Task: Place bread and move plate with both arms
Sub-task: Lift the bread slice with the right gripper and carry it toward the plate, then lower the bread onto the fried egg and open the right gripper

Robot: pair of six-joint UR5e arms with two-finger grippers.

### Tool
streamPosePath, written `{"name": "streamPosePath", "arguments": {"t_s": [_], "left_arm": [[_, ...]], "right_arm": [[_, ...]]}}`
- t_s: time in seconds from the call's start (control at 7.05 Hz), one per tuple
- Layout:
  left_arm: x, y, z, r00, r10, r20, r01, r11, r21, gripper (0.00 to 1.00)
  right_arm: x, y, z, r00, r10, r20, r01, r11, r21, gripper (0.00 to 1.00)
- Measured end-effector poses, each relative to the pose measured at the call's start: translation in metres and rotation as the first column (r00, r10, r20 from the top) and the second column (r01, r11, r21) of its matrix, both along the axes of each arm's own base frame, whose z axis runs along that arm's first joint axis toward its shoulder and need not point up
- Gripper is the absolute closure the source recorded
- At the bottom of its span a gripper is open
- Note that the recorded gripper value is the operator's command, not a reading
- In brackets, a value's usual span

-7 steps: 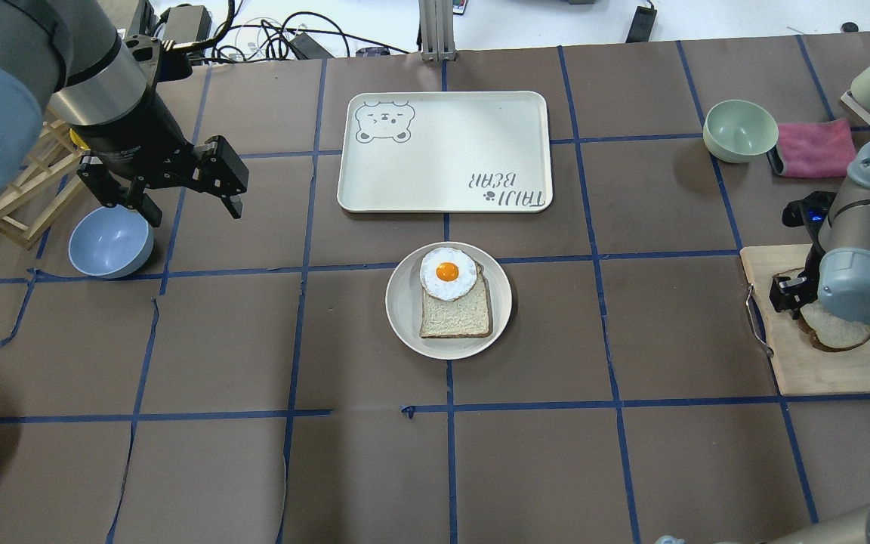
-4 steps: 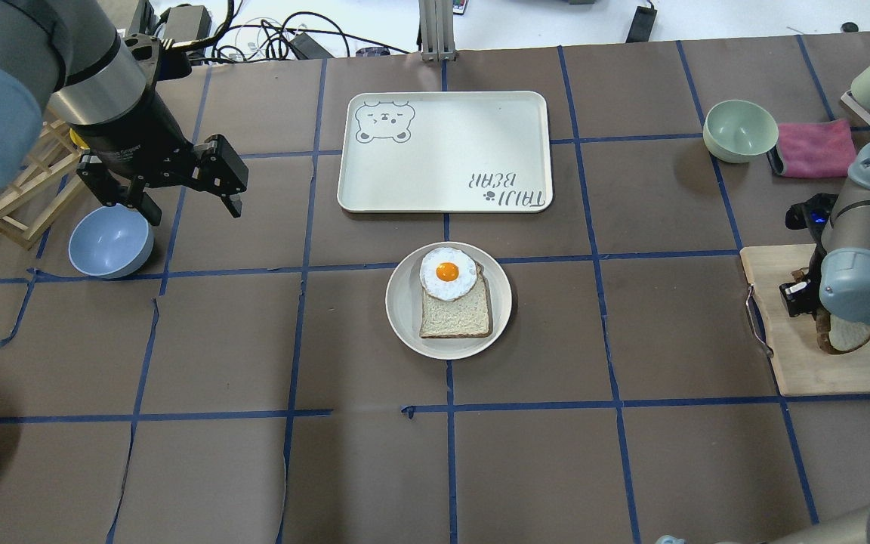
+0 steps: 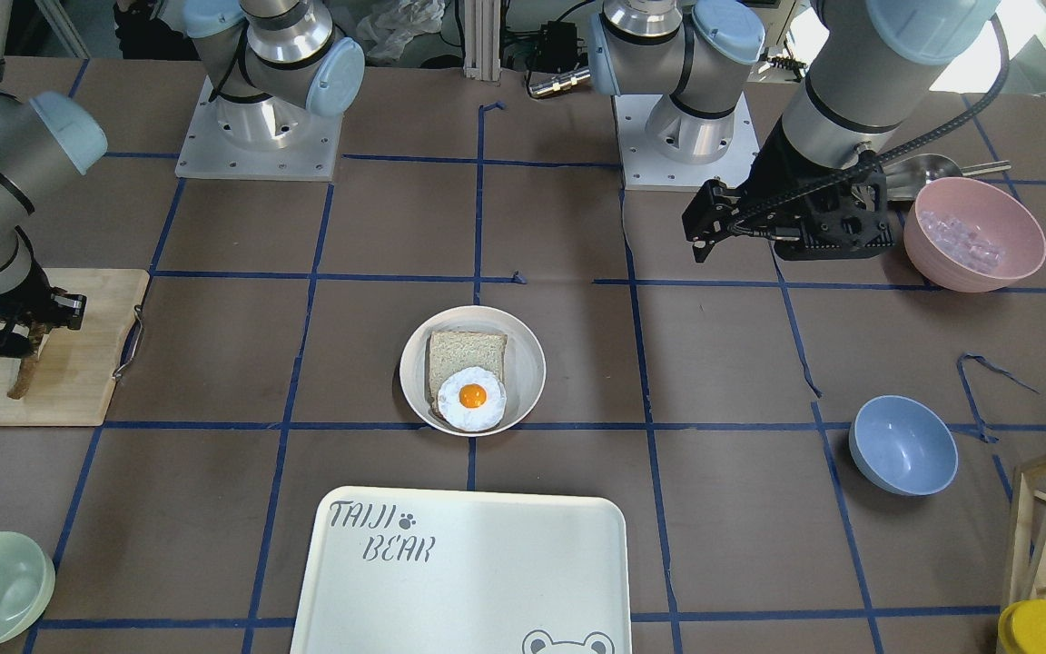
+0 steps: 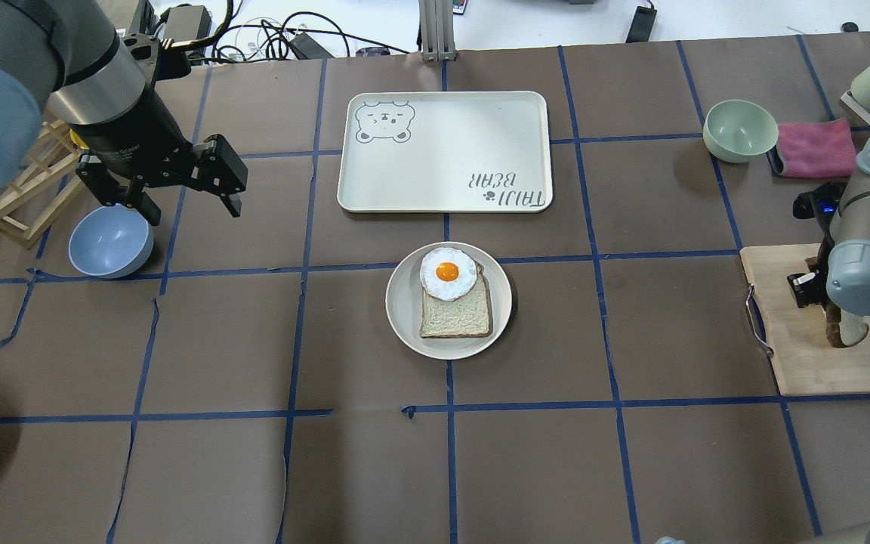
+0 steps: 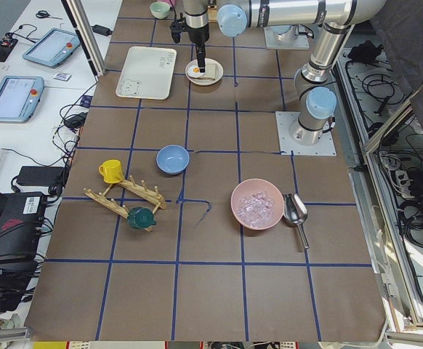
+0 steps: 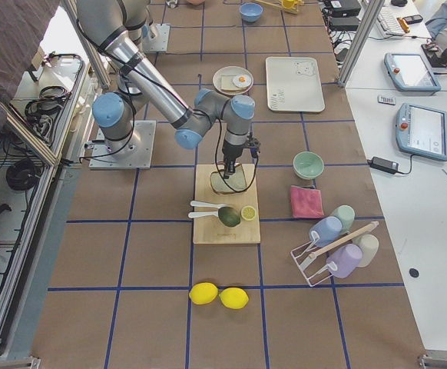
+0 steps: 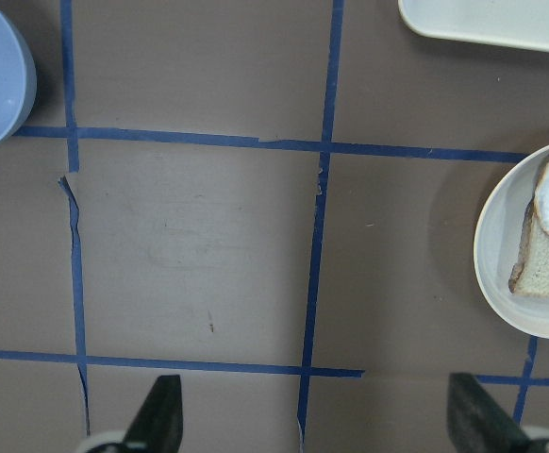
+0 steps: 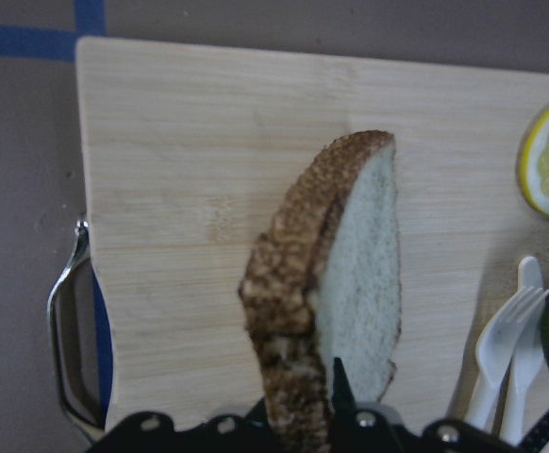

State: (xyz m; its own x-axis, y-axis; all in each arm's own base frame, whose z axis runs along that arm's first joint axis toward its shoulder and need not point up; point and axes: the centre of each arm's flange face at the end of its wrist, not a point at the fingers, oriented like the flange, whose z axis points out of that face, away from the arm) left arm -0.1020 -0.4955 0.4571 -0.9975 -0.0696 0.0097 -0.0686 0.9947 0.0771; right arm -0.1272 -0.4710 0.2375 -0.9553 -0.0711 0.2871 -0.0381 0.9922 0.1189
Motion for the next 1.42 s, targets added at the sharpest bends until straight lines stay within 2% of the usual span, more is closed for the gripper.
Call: {"name": "streamPosePath", "arguments": {"t_s": [0.43,0.57,0.71,0.99,1.13,1.42], "left_arm": [[0.002,0.003,0.004,1.000,0.004,0.001,-0.004,1.000,-0.005,0.00],[0.004,0.003,0.004,1.000,0.009,0.001,-0.009,1.000,-0.007,0.00],[0.005,0.003,0.005,1.000,0.011,0.001,-0.011,1.000,-0.009,0.00],[0.007,0.002,0.004,1.000,0.013,0.001,-0.013,1.000,-0.008,0.00],[0.007,0.002,0.004,1.000,0.013,0.001,-0.013,1.000,-0.008,0.00],[0.007,0.002,0.004,1.000,0.013,0.001,-0.013,1.000,-0.007,0.00]], "right_arm": [[0.081,-0.030,0.064,0.997,0.070,-0.040,-0.072,0.997,-0.038,1.00],[0.126,-0.043,0.087,0.998,0.063,-0.017,-0.064,0.997,-0.039,1.00],[0.184,-0.050,0.107,0.999,0.015,0.035,-0.014,0.999,-0.029,1.00],[0.332,-0.045,0.135,0.997,-0.026,0.077,0.031,0.998,-0.061,1.00],[0.394,-0.037,0.135,0.994,-0.047,0.098,0.055,0.995,-0.081,1.00],[0.480,-0.027,0.098,0.990,-0.066,0.125,0.079,0.992,-0.101,1.00]]}}
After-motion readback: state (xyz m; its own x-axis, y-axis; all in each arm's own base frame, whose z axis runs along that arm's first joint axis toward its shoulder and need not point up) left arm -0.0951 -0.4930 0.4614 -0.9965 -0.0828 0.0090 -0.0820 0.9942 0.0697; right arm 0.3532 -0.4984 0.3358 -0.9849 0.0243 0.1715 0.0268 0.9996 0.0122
